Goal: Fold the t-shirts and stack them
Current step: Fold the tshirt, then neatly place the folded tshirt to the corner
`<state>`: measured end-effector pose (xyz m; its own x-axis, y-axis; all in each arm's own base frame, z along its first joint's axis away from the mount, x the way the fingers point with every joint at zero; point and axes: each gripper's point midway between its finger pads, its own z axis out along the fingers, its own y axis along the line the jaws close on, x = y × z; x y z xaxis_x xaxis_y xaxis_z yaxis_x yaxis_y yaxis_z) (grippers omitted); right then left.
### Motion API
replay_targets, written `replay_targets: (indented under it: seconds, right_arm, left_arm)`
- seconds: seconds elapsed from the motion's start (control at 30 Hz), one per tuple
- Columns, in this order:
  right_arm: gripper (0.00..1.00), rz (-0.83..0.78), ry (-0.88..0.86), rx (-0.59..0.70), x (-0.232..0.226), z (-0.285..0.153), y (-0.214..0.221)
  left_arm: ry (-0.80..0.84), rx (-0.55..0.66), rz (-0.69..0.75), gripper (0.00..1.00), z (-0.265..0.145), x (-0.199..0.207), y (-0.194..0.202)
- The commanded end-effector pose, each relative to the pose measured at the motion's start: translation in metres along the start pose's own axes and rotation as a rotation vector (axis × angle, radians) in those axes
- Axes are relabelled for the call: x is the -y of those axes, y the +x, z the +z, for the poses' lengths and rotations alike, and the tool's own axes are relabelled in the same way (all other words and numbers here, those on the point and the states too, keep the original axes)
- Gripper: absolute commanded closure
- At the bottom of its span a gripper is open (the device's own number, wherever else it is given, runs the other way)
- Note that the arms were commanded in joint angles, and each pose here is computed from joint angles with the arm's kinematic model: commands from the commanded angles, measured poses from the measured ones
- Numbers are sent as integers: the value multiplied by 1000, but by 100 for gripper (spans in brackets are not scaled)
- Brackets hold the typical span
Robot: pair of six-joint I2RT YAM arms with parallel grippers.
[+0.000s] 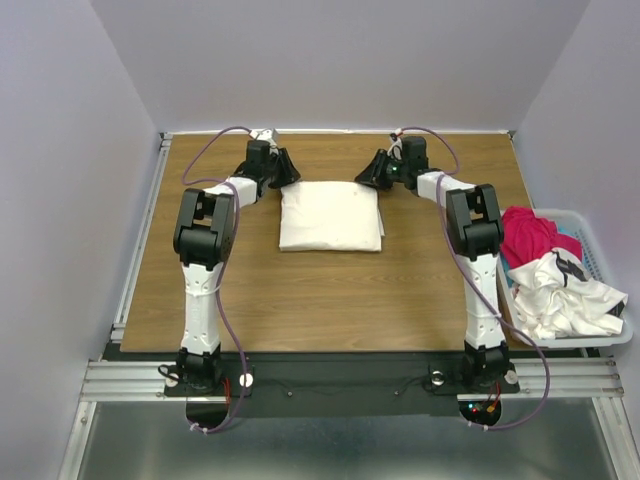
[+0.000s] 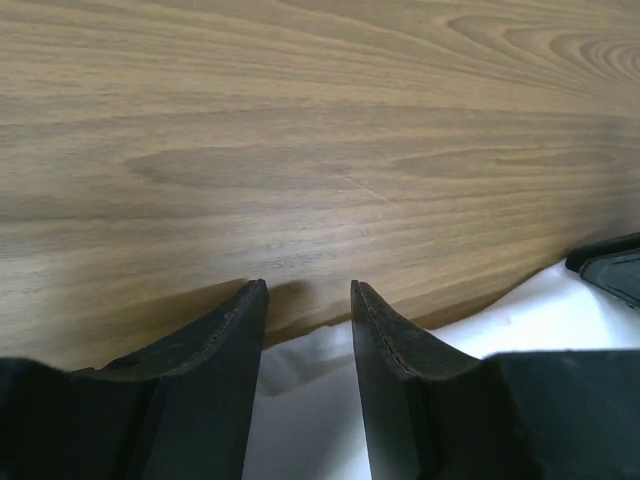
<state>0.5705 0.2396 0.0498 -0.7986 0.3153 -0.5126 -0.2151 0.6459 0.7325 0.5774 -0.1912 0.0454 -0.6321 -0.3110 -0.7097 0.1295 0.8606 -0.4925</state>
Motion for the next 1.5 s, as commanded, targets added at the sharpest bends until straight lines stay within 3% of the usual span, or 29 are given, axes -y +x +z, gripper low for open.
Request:
replay_targets:
  seconds: [0.0,0.17,0.3,0.4,0.57,0.73,0.83,1.03,1.1,1.27,1.47]
  right_arm:
    - [68,-28,-24,66,2,-11,-22]
    - [67,-91,-59,105,-42,-45,-35]
    - [65,-135,-64,167,-77,-83,-47]
    - [62,-150,-93,153,-100,-101,-32]
    - [62,-132,-161,34,-123,-109,24]
    - [66,-114,-224,-104,-124,-113,84]
    - [71,-68,-220,-176,-101,-113,124]
    - [76,11,-166,-298,-53,-107,182]
    - [78,72,-106,-334,-29,-109,205]
    - [80,151,-11,-366,-3,-131,239]
    - [82,178,-13,-350,-22,-160,239]
  left_arm:
    - [38,19,-23,48,-3,2,-18]
    - [62,64,-9,43,-35,20,-40]
    - [51,213,-45,37,-100,47,-80]
    - [8,277,-94,36,-136,49,-79]
    - [5,216,-89,38,-163,56,-36]
    - [65,78,-56,55,-170,73,23]
    - [53,-27,-75,62,-164,59,71]
    - [-15,-171,-152,76,-153,33,123]
    - [-64,-221,-181,76,-157,22,142]
    - [-201,-355,-227,79,-185,-17,202]
    - [-206,-344,-273,81,-223,-20,214]
